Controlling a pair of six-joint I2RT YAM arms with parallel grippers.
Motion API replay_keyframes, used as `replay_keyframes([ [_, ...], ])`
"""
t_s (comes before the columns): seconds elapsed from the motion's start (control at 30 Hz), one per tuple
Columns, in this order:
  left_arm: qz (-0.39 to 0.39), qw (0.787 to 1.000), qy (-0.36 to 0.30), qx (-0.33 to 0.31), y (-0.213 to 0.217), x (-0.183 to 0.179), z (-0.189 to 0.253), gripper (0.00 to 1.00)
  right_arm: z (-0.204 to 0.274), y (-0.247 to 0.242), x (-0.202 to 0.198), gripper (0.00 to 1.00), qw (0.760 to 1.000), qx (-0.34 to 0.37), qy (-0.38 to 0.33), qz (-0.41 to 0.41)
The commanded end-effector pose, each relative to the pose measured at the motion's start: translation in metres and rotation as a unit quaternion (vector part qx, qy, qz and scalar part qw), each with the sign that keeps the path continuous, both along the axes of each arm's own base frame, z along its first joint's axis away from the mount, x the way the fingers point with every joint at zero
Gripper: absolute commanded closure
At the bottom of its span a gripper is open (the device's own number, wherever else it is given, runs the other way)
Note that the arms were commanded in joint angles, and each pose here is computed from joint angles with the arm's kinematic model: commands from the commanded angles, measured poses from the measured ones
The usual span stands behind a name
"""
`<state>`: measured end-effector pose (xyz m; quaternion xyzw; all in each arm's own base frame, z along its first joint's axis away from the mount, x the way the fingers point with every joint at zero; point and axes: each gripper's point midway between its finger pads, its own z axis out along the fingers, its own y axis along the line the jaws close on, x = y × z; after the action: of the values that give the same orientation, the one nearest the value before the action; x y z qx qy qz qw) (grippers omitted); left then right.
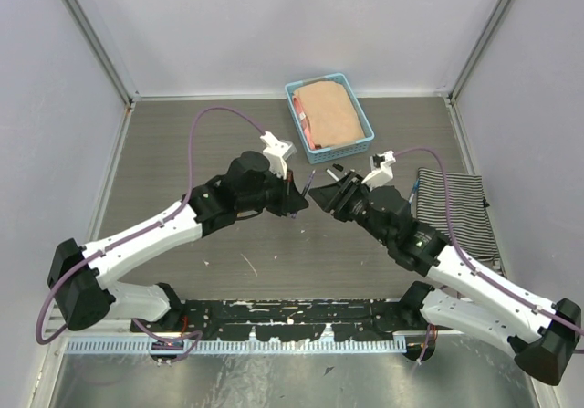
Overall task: Insert the pens into the pen caps
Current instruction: Pick up the pen from the center of the board, then insert the pen cap onto the pen.
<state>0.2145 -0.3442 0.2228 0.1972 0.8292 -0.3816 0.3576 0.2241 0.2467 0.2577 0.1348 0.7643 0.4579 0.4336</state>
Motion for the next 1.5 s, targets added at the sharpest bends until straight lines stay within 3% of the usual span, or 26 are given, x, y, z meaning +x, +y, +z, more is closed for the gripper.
replay_keyframes([
  [0.0,0.021,0.999,-0.033,0.033,0.011,0.013,0.011,1.00,0.028,-0.022,0.007,0.56,0.997,-0.051,-0.042,-0.037],
  [0.23,0.048,0.998,-0.006,0.034,0.052,0.037,0.006,1.00,0.009,-0.043,0.001,0.53,0.985,-0.166,-0.028,-0.031],
  [0.37,0.077,0.996,-0.019,0.044,0.081,0.046,0.017,1.00,-0.004,-0.065,0.000,0.53,0.969,-0.243,-0.004,-0.050],
  [0.63,0.089,0.988,-0.074,0.104,0.114,0.049,0.035,1.00,-0.029,-0.063,0.000,0.52,0.938,-0.344,0.030,0.023],
  [0.83,0.072,0.985,-0.090,0.127,0.118,0.048,0.047,1.00,-0.082,-0.093,0.017,0.52,0.925,-0.356,0.123,0.054],
  [1.1,0.086,0.982,-0.119,0.117,0.125,0.048,0.051,1.00,-0.141,-0.159,0.022,0.52,0.899,-0.371,0.231,-0.024],
  [1.47,0.091,0.981,-0.123,0.123,0.129,0.048,0.049,1.00,-0.190,-0.189,0.021,0.48,0.858,-0.396,0.310,-0.103],
])
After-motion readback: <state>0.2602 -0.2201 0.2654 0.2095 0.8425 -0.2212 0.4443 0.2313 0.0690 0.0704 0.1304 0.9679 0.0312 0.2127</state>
